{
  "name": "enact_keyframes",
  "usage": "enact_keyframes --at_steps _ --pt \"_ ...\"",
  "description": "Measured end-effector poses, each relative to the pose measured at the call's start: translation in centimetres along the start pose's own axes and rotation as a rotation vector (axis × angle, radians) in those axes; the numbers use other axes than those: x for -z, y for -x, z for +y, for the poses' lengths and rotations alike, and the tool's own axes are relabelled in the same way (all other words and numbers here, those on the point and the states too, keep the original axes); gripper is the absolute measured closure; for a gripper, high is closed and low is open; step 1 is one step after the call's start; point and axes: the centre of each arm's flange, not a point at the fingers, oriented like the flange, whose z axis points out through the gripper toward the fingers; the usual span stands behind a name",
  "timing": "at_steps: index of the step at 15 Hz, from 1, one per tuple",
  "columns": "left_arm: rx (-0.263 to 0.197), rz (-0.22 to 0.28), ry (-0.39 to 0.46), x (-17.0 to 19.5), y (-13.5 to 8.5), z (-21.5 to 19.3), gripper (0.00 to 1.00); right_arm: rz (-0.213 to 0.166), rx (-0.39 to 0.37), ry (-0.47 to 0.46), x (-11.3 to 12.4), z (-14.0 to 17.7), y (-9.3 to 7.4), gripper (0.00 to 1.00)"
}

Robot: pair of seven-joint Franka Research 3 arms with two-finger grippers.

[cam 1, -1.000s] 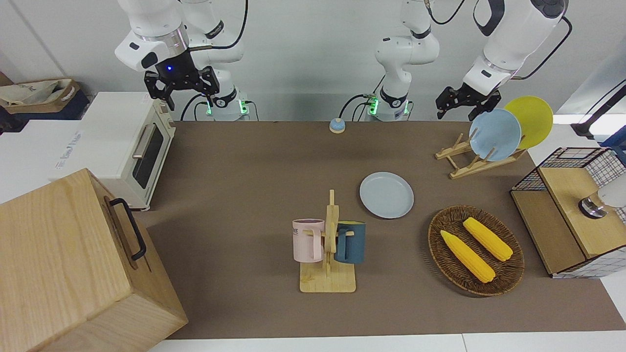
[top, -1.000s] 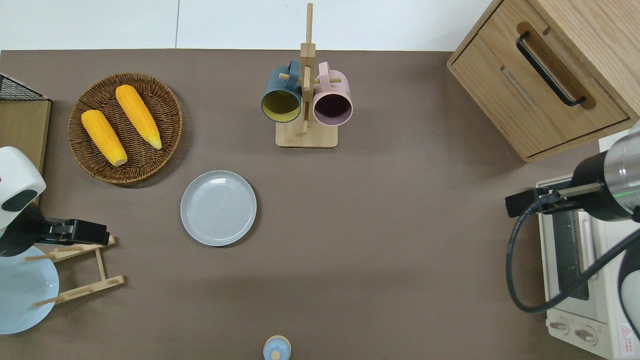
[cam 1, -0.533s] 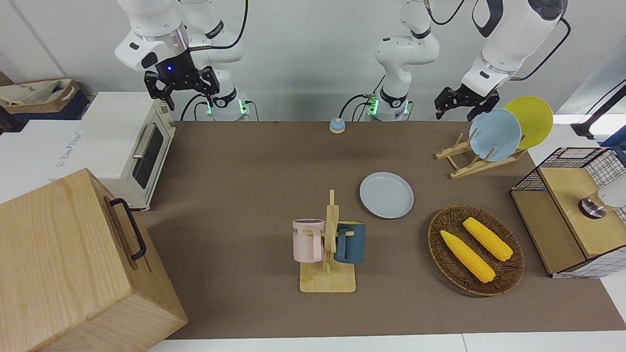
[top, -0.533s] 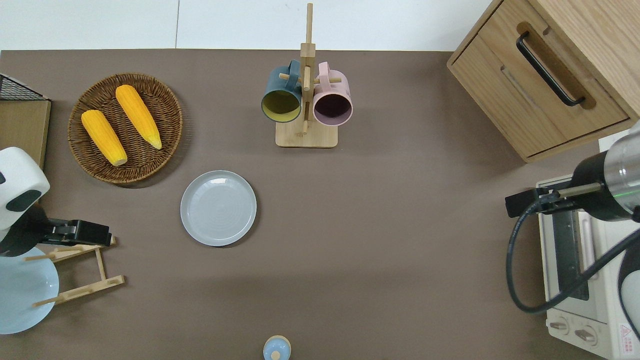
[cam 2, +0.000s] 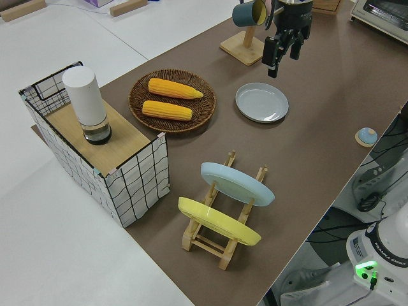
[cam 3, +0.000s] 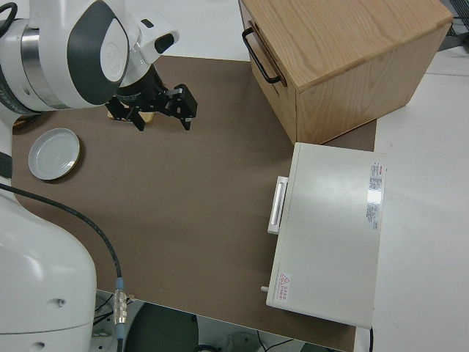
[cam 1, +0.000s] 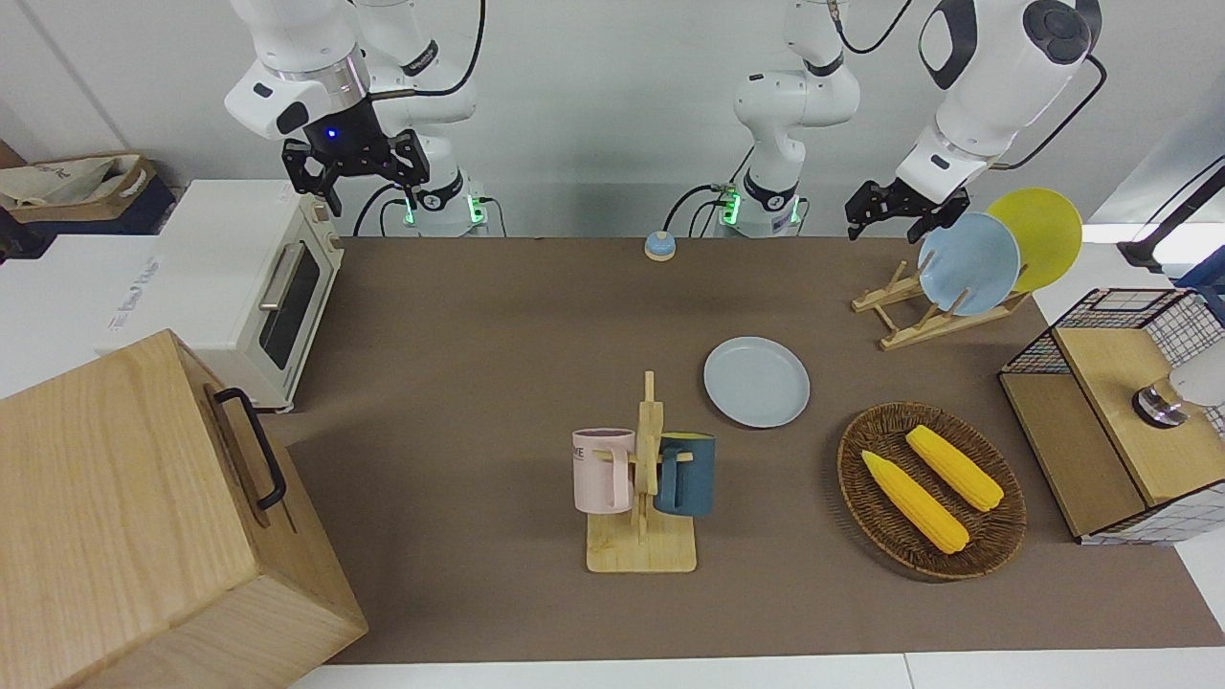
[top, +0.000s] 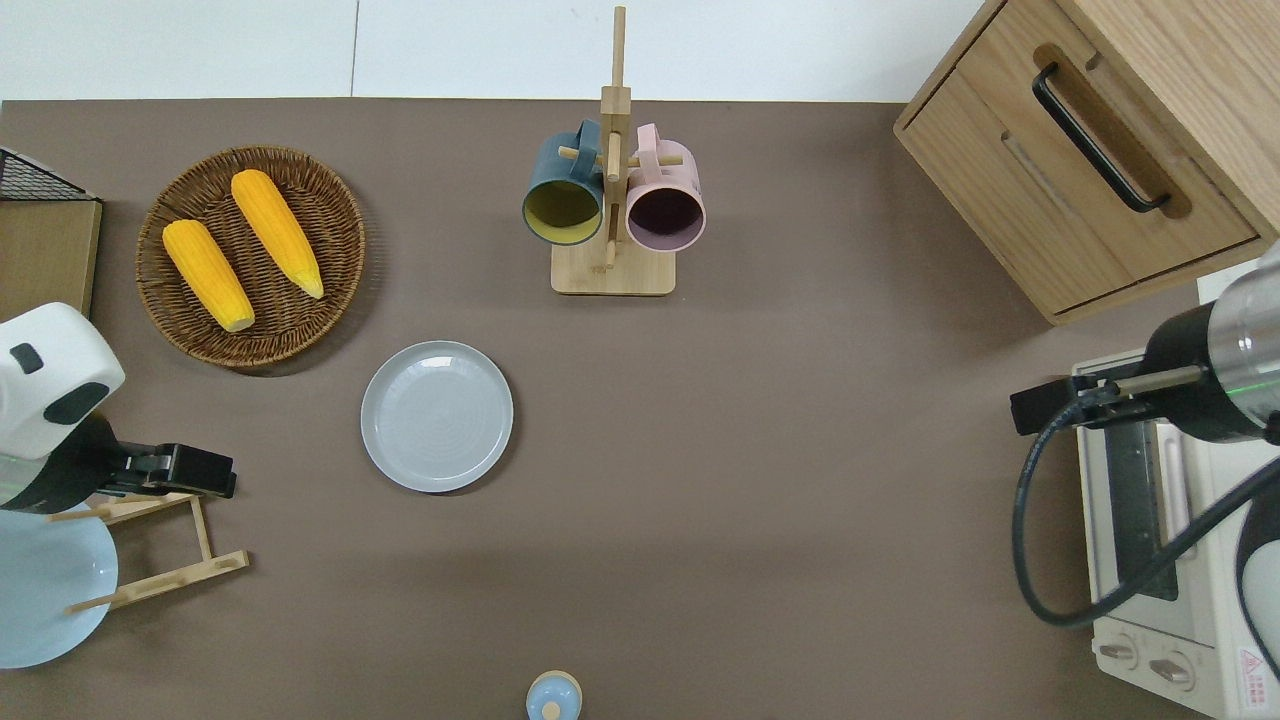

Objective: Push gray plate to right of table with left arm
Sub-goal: 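Move the left gripper toward the gray plate's edge nearest the basket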

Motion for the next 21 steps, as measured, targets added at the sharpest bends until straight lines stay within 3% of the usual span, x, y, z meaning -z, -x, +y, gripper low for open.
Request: enact_keyframes --at_steps 8,21 --pt "0.033 0.0 0.0 -5.1 -1.1 -0.5 0.0 0.0 0.0 0.0 0.0 0.0 0.0 0.01" --pt "0.13 0.076 0.006 -11.7 -2.0 -0.8 0.0 0.0 0.0 0.0 0.0 0.0 0.0 0.01"
